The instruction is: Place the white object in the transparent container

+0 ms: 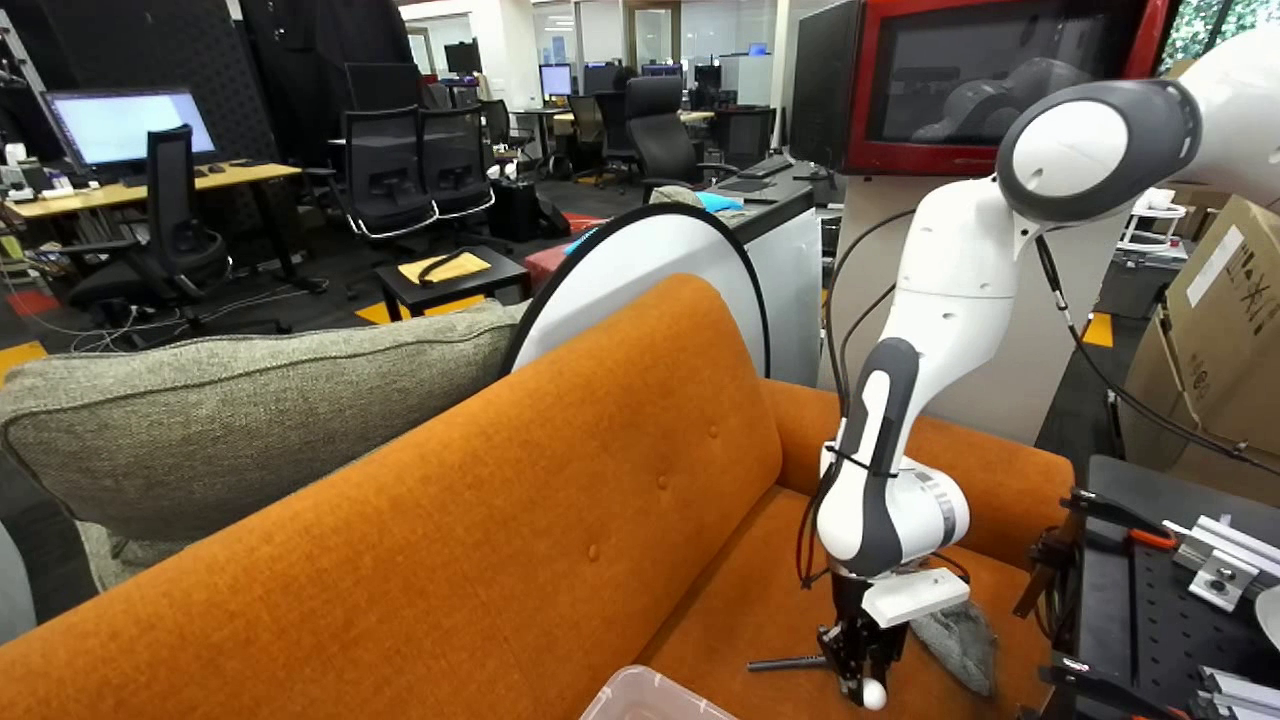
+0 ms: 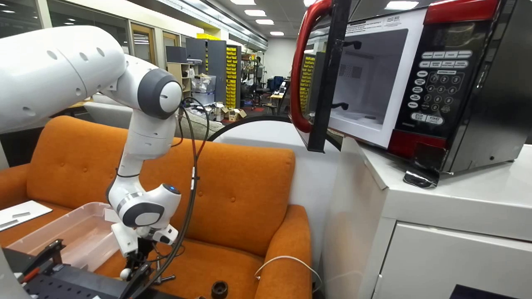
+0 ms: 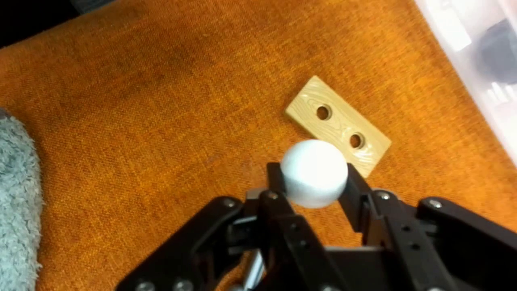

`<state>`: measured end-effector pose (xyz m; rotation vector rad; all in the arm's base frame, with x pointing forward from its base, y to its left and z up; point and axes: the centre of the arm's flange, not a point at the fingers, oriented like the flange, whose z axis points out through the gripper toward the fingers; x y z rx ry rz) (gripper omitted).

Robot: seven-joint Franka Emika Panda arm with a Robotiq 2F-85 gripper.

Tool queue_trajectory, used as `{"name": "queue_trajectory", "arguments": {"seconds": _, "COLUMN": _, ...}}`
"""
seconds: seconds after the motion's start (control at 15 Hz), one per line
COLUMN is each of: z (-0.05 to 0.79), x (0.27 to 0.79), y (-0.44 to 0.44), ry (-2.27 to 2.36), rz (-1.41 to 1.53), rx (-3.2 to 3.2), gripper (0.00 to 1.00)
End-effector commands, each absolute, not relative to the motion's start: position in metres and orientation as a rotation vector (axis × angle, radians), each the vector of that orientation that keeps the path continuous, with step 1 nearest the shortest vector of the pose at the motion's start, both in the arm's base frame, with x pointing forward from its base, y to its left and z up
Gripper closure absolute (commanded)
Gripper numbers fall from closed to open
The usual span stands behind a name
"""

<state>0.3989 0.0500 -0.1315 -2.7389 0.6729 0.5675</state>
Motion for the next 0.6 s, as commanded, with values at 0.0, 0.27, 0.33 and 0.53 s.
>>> {"name": "queue_trajectory", "arguments": {"seconds": 0.0, "z": -0.070, "x": 0.395, "y": 0.055, "ry": 0.549, "rz": 0.439, "rx": -2.714, "gripper": 0.88}}
{"name": "queue_trajectory", "arguments": {"seconds": 0.27, "z": -0.023, "x": 0.406, "y": 0.095, "ry": 0.343, "rz": 0.343, "rx": -2.702, "gripper": 0.88}}
{"name": "queue_trajectory", "arguments": {"seconds": 0.33, "z": -0.015, "x": 0.405, "y": 0.111, "ry": 0.279, "rz": 0.340, "rx": -2.687, "gripper": 0.88}}
{"name": "queue_trajectory", "arguments": {"seconds": 0.53, "z": 0.001, "x": 0.397, "y": 0.168, "ry": 0.057, "rz": 0.357, "rx": -2.652, "gripper": 0.88}}
